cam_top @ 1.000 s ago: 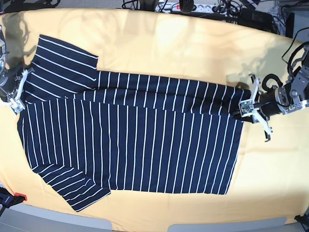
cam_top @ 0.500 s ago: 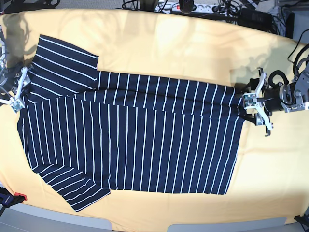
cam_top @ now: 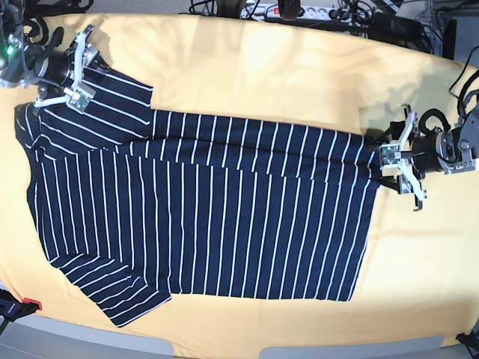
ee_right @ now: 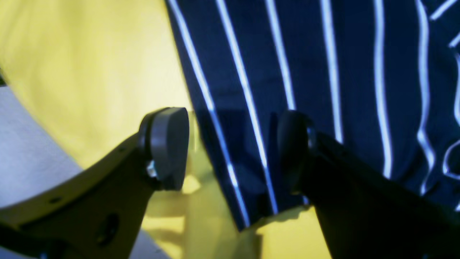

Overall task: Fold the T-shirt properly
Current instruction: 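Grasp the sleeve near the right gripper and fold it inward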

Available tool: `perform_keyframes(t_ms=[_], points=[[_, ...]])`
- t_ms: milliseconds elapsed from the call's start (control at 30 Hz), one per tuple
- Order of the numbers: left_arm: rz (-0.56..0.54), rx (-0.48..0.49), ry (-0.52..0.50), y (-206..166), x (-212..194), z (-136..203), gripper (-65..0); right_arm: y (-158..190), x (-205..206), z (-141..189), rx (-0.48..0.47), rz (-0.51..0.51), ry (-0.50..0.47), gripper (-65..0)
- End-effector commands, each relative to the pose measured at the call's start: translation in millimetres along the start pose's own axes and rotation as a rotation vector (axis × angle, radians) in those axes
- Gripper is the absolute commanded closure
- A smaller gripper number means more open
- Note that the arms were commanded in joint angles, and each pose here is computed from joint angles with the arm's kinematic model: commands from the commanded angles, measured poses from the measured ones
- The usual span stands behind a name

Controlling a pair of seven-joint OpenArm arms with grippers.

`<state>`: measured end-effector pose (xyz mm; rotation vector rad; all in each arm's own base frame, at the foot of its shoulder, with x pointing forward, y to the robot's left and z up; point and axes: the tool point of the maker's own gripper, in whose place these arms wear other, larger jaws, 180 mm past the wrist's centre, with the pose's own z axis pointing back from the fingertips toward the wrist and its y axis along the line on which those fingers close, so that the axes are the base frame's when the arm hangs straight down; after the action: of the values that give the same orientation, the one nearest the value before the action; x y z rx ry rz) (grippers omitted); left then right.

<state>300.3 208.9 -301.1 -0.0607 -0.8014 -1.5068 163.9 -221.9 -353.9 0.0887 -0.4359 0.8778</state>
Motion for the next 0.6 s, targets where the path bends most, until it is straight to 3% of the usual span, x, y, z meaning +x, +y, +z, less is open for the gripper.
perform_keyframes(t_ms=[0,167,433,500,567], points=[[-0.004,0.038,-0.029,15,7,10,-33.7,-6,3,3,-0.033,0.010,-0.020,-40.3],[0.002,0.037,-0.042,15,10,10,-33.7,-9,-9,-6,-0.076,-0.005,-0.030,-40.3],[0.002,0.037,-0.043,15,10,10,-33.6,-8,-38,-18,-0.038,-0.058,0.023,-40.2],[0.002,0.037,-0.043,15,10,10,-33.6,-8,-40,-19,-0.038,-0.065,0.024,-32.9],[0.002,0.037,-0.042,15,10,10,-33.6,-9,-43,-19,-0.039,-0.063,0.039,-13.2]])
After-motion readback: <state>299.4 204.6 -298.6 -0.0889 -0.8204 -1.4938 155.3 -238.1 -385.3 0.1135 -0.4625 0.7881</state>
